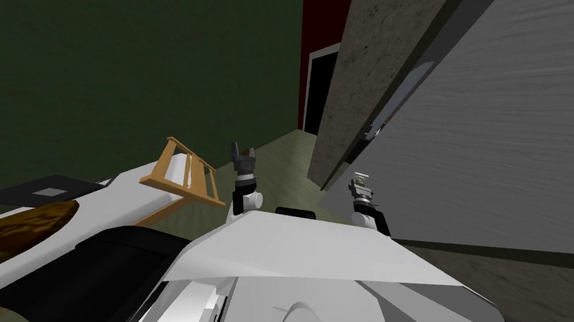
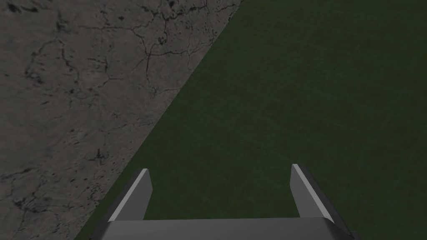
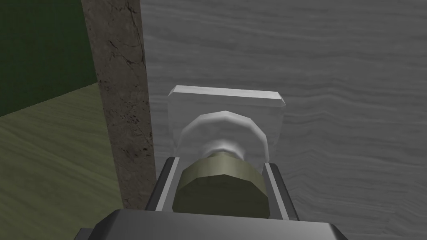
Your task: Pull the door open
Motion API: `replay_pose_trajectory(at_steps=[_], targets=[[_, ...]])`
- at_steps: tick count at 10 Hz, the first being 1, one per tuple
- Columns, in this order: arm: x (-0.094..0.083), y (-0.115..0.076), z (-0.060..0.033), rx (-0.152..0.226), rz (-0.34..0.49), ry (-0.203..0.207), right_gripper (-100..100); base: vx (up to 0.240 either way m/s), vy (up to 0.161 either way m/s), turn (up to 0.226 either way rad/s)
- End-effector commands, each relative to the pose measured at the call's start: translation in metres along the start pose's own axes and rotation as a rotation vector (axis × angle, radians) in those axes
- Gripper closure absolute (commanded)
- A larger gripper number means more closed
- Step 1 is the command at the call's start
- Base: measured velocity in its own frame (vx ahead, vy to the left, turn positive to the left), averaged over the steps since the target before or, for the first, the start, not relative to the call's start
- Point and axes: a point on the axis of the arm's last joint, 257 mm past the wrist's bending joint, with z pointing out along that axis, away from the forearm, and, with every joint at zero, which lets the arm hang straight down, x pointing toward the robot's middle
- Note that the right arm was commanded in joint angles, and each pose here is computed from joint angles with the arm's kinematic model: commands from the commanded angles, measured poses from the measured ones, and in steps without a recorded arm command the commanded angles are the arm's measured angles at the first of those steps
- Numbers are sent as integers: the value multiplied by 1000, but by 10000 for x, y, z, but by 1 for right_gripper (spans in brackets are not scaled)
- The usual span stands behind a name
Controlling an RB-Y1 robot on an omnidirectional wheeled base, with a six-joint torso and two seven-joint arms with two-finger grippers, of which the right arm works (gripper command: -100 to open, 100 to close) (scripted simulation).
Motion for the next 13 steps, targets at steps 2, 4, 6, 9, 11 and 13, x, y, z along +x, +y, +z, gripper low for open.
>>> replay_pose_trajectory(at_steps=[2,4,6,9,11,13], targets=[[42,-31,-26,26,8,8,100,-231,-39,144],[-5,-44,-62,34,6,-4,100,-120,-17,98],[7,-52,-83,46,7,-1,100,-256,-33,150],[26,-71,-129,72,7,4,100,-243,-30,153],[36,-83,-161,88,8,6,100,-224,-52,124],[41,-92,-184,100,9,7,100,-200,-34,117]])
